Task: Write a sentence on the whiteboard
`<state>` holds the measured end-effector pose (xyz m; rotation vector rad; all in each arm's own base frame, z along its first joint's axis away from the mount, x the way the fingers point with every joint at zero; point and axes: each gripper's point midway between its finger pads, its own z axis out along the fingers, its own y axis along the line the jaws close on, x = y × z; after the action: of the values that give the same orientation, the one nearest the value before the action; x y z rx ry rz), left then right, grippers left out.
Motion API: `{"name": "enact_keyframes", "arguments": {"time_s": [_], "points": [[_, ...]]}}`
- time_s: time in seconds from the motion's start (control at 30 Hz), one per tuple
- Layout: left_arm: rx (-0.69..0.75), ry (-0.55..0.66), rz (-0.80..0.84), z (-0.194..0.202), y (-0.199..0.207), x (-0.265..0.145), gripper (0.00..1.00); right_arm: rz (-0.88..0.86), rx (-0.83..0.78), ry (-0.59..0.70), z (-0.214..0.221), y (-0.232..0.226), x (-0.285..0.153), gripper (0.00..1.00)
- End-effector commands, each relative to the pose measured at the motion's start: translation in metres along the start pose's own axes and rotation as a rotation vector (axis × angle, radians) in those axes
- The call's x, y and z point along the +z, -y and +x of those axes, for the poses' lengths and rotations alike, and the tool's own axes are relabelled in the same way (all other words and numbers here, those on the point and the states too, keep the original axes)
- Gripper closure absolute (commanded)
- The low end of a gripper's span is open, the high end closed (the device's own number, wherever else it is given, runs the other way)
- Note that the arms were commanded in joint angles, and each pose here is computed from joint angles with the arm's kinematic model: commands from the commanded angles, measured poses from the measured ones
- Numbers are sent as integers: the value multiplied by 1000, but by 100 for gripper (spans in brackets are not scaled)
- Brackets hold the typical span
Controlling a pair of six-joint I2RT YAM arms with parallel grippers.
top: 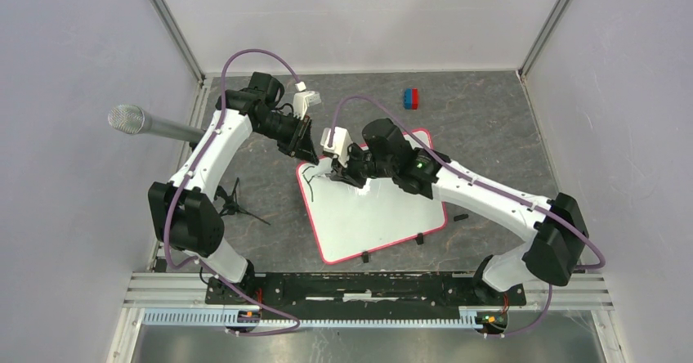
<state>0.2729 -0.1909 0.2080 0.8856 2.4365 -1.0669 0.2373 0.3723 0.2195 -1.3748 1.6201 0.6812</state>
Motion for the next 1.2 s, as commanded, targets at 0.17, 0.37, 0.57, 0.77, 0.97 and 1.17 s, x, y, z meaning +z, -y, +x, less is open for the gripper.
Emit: {"name": "enact_keyframes", "arguments": {"time_s": [0.17, 0.37, 0.57, 0.77, 0.97, 1.17], "points": [[35, 25, 8, -4, 9, -6, 98, -15, -13, 89, -28, -2, -21, 100], [33, 23, 13, -3, 9, -6, 98, -2, -21, 99, -27, -3, -30, 100], [33, 24, 15, -3, 9, -6, 98, 14, -17, 91, -23, 1, -25, 100], [34, 25, 13, -3, 9, -6, 98, 36, -15, 78, -19, 5, -25, 100], [36, 24, 13, -2, 9, -6, 98, 16, -7, 63, -14, 0, -23, 100], [34, 22, 14, -2, 9, -6, 98, -18, 9, 51, -7, -7, -19, 100]]}}
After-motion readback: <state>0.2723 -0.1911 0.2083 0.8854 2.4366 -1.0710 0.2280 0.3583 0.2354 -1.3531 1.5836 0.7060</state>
